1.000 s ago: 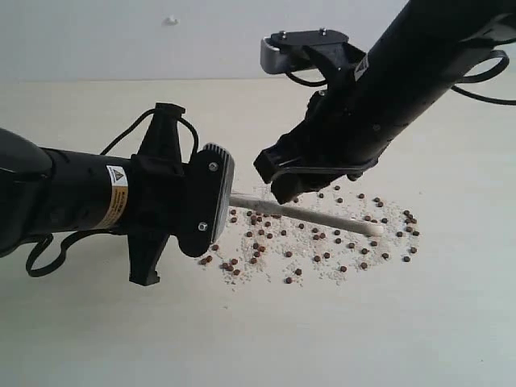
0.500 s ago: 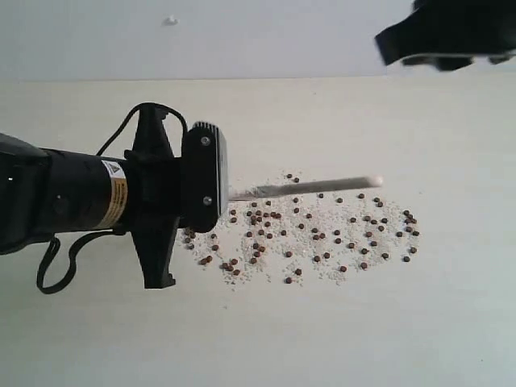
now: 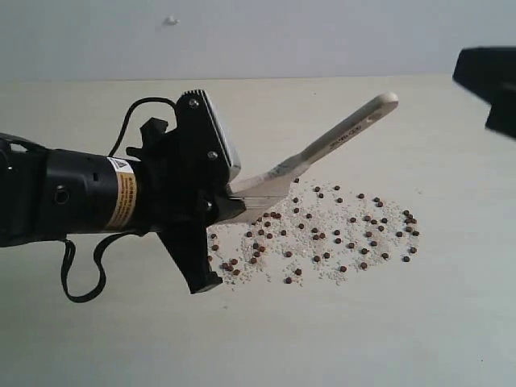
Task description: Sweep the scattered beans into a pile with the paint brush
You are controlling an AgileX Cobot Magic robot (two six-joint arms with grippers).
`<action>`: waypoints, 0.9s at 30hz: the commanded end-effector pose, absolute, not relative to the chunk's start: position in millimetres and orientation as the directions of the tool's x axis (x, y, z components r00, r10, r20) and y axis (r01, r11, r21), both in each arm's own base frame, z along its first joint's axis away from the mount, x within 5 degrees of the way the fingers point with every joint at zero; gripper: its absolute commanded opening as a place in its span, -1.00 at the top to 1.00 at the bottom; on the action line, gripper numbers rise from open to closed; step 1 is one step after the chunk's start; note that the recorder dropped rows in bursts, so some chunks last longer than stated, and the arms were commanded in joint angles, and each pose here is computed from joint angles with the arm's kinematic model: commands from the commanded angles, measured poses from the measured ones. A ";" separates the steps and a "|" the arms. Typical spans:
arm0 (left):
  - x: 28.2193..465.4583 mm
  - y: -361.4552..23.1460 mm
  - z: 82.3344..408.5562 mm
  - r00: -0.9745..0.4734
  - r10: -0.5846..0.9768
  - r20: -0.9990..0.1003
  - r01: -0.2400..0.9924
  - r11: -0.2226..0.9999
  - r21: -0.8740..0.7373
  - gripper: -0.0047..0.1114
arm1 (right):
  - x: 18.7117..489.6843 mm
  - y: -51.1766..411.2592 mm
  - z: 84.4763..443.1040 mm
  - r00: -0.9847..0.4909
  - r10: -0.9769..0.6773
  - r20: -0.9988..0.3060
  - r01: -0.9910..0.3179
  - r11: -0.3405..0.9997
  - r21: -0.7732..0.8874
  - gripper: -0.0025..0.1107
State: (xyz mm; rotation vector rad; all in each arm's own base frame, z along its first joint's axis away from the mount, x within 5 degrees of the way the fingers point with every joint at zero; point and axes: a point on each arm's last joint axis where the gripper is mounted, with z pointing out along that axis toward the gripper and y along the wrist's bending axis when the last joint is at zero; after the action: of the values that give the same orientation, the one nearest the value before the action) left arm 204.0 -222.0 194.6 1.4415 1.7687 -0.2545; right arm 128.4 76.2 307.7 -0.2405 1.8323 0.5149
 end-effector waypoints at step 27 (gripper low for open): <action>215.1 -165.4 212.5 -0.315 0.321 -0.893 0.940 -0.024 -0.341 0.92 | 128.4 102.3 292.3 -0.192 0.050 -0.980 -0.650 0.741 0.165 0.07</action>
State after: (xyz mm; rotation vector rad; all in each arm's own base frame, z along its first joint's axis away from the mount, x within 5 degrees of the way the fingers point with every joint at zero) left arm 212.9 -168.8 214.2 1.3368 1.7014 -1.2788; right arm 129.4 98.4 296.1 -0.4300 1.6831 0.6643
